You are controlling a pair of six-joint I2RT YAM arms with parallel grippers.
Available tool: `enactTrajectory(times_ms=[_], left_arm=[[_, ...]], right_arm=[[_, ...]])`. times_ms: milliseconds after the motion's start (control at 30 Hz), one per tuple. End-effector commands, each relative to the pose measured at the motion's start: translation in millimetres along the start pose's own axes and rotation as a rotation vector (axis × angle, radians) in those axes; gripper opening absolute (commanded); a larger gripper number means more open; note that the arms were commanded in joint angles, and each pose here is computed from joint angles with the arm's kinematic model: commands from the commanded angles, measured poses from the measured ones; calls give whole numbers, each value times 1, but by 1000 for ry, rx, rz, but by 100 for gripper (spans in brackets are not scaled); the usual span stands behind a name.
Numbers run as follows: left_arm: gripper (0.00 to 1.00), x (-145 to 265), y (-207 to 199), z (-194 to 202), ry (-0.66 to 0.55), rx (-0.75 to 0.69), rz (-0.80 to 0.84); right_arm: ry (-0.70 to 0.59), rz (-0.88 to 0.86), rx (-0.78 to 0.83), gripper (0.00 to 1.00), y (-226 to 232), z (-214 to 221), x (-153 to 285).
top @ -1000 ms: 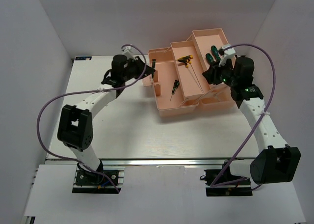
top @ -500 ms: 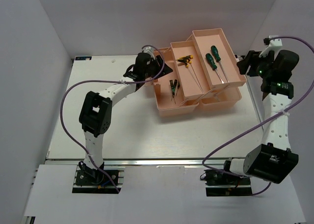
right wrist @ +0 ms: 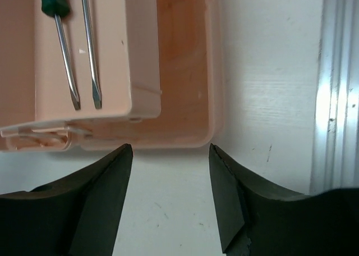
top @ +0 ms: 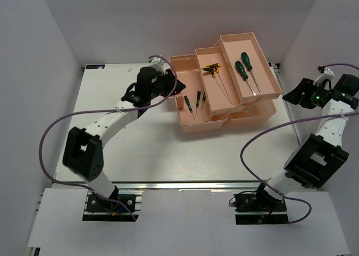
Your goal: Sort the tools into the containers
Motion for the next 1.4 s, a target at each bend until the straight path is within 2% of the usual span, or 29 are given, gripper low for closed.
enactTrajectory(times_ms=[0, 67, 133, 267, 633, 767, 900, 1100, 1367], left_arm=[[52, 38, -11, -3, -78, -18, 46], [61, 46, 2, 14, -56, 5, 24], [62, 57, 3, 17, -62, 13, 24], [62, 67, 9, 26, -40, 22, -1], [61, 98, 4, 27, -81, 50, -37], [61, 107, 3, 27, -98, 59, -55], [60, 112, 2, 26, -110, 63, -60], [60, 112, 4, 30, -101, 77, -52], [60, 108, 4, 31, -84, 77, -47]], right_arm=[[44, -57, 39, 62, 11, 15, 2], [71, -81, 12, 61, 6, 24, -8], [100, -114, 14, 60, 7, 30, -21], [174, -98, 41, 59, -2, 40, -53], [219, 78, 120, 56, -26, 41, -115], [202, 78, 129, 53, -27, 36, -116], [149, 18, 176, 53, -12, 35, -100], [42, 120, 272, 50, 6, 30, -68], [-5, 223, 203, 50, 0, 40, -65]])
Point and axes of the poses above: each gripper's point midway between its finger pads, its own x axis back along the fingers, its own y axis along the line the jaws close on, z = x × y, the point moved 10 cm from there along x, back along the fingers, and after that the axes turned 10 degrees about x, right-handed, at the moved point
